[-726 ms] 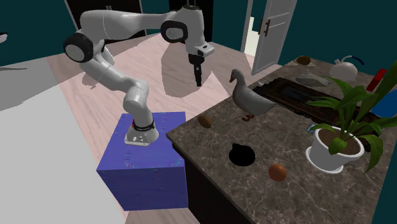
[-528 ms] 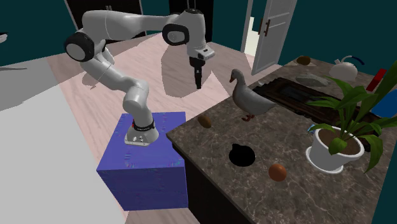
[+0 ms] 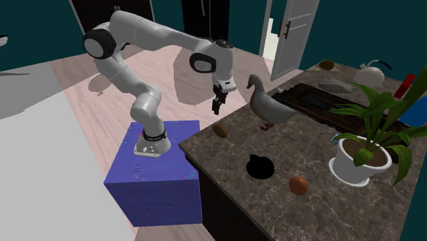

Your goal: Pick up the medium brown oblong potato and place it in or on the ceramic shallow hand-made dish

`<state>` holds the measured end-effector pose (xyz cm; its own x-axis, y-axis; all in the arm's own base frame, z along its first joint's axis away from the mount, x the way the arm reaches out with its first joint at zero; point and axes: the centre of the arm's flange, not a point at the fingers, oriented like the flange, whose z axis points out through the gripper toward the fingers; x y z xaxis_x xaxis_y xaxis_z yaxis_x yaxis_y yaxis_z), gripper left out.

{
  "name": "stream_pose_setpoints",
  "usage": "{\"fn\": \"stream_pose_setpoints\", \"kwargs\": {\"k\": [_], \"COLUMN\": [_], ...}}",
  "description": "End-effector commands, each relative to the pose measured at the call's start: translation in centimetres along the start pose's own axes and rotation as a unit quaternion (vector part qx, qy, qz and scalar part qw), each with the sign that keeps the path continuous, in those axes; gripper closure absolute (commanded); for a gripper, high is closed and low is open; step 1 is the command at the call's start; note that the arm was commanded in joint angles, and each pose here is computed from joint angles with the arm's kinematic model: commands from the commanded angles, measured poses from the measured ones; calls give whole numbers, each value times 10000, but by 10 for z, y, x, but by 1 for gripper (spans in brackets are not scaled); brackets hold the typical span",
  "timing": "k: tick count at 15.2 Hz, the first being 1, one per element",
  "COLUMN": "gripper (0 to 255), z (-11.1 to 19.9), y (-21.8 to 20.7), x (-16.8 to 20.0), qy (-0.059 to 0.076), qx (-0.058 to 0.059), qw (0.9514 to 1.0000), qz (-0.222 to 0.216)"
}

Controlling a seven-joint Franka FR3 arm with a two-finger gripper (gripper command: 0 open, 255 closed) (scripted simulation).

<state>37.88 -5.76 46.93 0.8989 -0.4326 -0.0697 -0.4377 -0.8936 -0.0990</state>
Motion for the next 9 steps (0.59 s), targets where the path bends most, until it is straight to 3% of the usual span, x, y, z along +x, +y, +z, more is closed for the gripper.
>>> {"fn": "stream_pose_setpoints", "kwargs": {"k": [1,4,7,9], "gripper": [0,0,0,0], "z": [23,61,99,105], "y": [5,17,31,31], "x": [13,27,38,38], "qy": [-122,-309,-495,-498], "qx": [27,67,106,107], "qw": [9985,9911,9776,9773], "qz": [534,1293,2044,2059]}}
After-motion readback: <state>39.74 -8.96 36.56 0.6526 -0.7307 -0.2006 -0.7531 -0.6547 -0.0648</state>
